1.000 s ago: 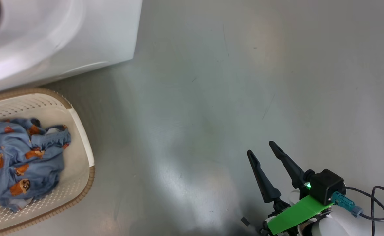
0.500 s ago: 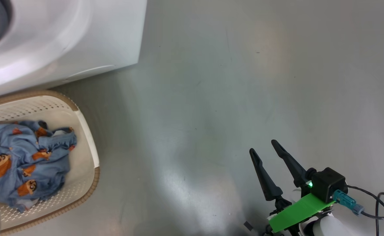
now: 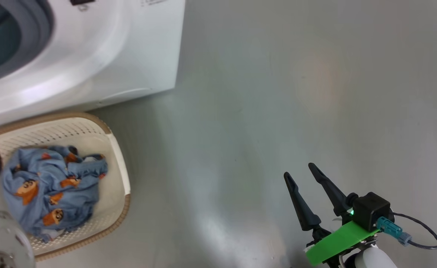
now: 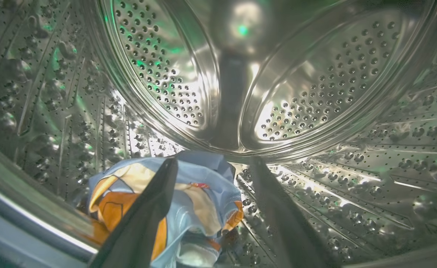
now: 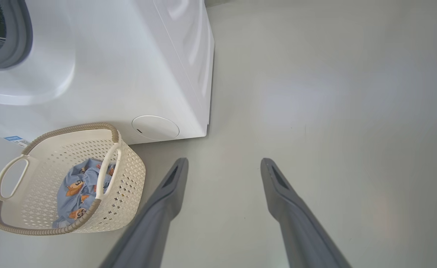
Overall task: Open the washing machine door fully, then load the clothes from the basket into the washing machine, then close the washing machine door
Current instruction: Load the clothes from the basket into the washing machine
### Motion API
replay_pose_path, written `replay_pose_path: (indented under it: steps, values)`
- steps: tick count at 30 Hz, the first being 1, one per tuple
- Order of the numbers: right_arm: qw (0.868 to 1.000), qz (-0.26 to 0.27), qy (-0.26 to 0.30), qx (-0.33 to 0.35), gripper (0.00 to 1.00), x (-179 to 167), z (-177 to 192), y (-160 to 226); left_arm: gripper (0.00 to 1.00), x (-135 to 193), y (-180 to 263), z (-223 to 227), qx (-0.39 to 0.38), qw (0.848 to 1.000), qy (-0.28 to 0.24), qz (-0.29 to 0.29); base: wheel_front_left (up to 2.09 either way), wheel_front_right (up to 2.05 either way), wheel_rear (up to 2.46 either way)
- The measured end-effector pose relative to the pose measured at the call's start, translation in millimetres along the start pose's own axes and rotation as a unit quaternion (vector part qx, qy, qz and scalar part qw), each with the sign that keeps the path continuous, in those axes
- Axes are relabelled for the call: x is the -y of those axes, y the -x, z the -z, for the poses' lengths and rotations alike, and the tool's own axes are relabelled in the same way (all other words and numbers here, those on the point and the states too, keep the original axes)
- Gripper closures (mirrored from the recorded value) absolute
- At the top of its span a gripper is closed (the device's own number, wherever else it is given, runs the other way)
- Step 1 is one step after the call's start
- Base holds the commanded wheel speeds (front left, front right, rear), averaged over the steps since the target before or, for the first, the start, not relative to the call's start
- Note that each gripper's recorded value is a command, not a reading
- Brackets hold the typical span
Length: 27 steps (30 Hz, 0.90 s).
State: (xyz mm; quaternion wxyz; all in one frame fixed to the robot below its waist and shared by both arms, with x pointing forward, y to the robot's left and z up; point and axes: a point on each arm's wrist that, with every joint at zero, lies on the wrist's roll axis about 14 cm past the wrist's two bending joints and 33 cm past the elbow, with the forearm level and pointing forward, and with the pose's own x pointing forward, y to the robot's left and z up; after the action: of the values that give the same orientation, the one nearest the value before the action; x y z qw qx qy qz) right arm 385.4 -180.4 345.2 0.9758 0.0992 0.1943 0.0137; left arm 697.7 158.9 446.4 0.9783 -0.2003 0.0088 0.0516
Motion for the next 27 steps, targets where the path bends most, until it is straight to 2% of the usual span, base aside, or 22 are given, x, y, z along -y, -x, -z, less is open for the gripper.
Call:
replay_pose_path:
  steps: [16, 27]
  values:
    - [0.998, -0.038, 0.0, 0.056, 0.0, -24, -38, 8, 0.0, -13, 76, 1, -0.041, 0.999, 0.002, -0.017, 0.0, 0.0, 0.0]
    - [0.992, -0.064, -0.003, 0.111, 0.0, -44, -74, 22, 0.0, -19, 146, 6, -0.066, 0.996, -0.053, 0.018, 0.0, 0.0, 0.0]
